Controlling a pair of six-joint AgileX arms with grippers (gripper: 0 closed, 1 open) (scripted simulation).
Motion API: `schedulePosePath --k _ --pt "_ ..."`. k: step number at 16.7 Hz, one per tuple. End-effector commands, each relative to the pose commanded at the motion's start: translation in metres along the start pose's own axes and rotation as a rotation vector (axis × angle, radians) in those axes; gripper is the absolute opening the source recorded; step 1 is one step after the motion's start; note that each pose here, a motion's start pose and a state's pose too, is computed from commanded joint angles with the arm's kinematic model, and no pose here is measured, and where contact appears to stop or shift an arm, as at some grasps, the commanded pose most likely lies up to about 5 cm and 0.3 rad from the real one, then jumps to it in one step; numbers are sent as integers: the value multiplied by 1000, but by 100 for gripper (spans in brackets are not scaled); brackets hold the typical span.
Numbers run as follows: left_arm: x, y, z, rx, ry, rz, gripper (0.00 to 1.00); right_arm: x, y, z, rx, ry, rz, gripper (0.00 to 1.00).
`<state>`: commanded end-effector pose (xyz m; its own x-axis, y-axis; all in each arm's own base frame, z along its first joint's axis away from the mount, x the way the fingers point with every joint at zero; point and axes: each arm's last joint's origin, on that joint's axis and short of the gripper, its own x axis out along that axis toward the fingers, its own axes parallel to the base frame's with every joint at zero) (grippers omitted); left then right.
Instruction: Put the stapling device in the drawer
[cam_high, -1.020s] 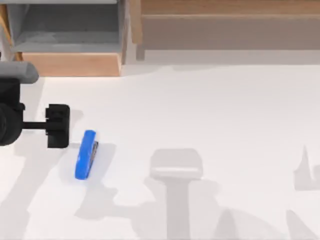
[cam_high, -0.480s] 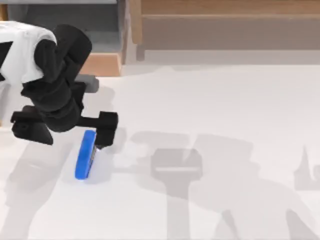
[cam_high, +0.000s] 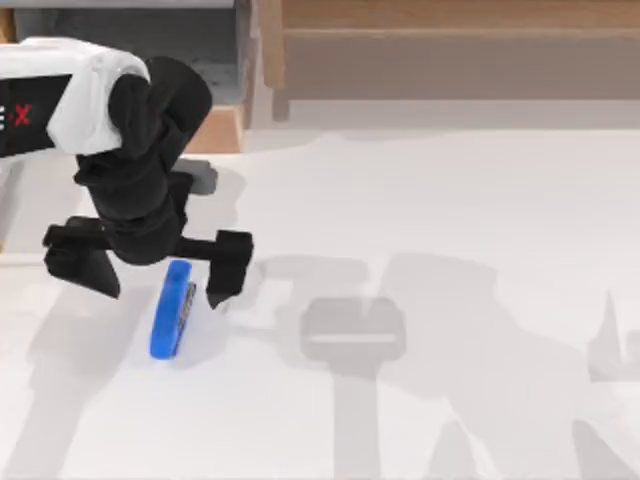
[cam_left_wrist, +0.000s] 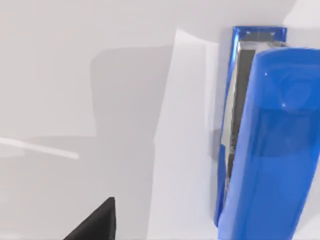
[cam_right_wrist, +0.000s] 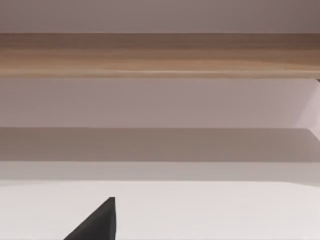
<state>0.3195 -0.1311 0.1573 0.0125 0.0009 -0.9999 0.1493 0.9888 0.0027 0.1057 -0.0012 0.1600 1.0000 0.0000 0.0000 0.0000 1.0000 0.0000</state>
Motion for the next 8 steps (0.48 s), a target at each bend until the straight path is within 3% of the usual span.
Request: schedulePosePath --k 3,8 --pt "6 1 0 0 2 1 100 0 0 0 0 0 0 100" --pt "45 0 1 0 -5 -1 100 0 0 0 0 0 0 100"
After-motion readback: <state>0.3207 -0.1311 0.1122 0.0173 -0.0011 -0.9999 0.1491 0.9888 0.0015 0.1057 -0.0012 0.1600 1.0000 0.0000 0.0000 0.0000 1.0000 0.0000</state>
